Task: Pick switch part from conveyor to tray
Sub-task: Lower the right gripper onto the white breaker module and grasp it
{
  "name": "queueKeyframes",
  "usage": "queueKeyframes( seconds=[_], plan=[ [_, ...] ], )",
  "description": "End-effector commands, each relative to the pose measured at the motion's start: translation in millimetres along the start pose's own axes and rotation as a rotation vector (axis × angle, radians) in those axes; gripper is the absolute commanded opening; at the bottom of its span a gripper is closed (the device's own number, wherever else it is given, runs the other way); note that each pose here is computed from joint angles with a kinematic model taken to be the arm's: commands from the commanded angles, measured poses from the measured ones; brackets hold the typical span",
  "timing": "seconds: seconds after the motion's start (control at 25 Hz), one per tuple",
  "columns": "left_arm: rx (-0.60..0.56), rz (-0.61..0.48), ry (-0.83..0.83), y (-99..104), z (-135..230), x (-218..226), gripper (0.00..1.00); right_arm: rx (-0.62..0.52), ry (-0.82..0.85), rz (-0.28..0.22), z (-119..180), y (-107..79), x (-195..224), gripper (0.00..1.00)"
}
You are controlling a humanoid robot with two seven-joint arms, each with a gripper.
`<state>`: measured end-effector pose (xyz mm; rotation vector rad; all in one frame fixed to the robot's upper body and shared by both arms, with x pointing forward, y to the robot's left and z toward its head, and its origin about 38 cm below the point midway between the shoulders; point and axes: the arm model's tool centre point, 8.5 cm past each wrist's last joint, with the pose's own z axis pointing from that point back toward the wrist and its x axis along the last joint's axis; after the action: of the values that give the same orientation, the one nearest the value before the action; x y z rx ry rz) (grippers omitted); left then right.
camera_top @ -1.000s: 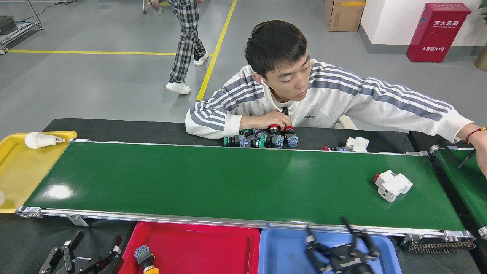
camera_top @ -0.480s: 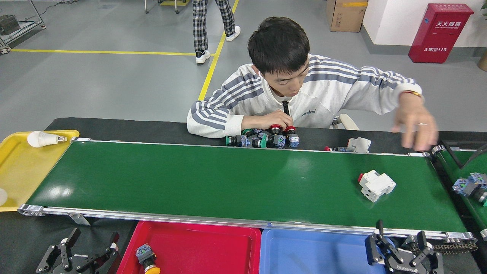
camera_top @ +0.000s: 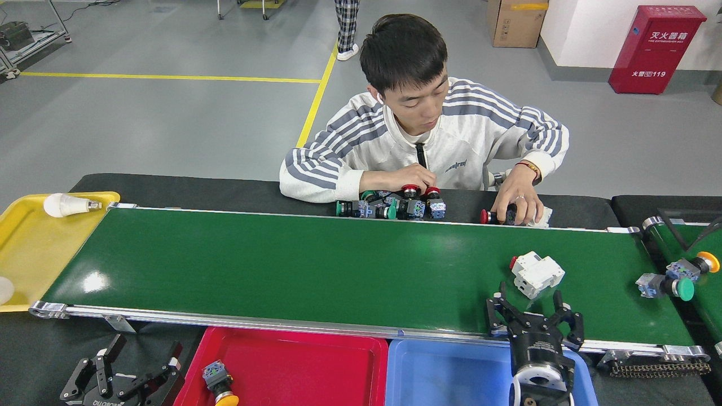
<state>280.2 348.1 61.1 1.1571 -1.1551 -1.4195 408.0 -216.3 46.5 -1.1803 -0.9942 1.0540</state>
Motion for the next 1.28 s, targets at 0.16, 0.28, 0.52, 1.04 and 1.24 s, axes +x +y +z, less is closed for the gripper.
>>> queueKeyframes(
  seconds=[0.16, 0.28, 0.52, 1.04, 1.24],
  plan=[
    [0.027, -0.005, -0.006, 7.1, -2.7, 0.4, 1.00, -0.006, -0.024, 0.003, -21.8, -11.9, 18.3, 0.99],
    [0.031, -0.008, -0.007, 8.7, -4.1, 0.0, 1.00, 0.004, -0.031, 0.012, -24.5, -8.6, 19.6, 0.99],
    [0.028, -0.009, -0.011, 7.8, -3.8, 0.2, 1.00, 0.027, -0.030, 0.017, -25.4, -0.9, 16.7, 0.99],
    [0.039, -0.013, -0.024, 11.8, -9.0, 3.2, 1.00, 0.068, -0.150, 0.038, -34.2, 5.6, 40.6, 0.02],
    [0.039, -0.016, -0.024, 12.1, -9.4, 2.3, 1.00, 0.044, -0.185, 0.030, -31.6, -1.6, 45.5, 0.01]
  ],
)
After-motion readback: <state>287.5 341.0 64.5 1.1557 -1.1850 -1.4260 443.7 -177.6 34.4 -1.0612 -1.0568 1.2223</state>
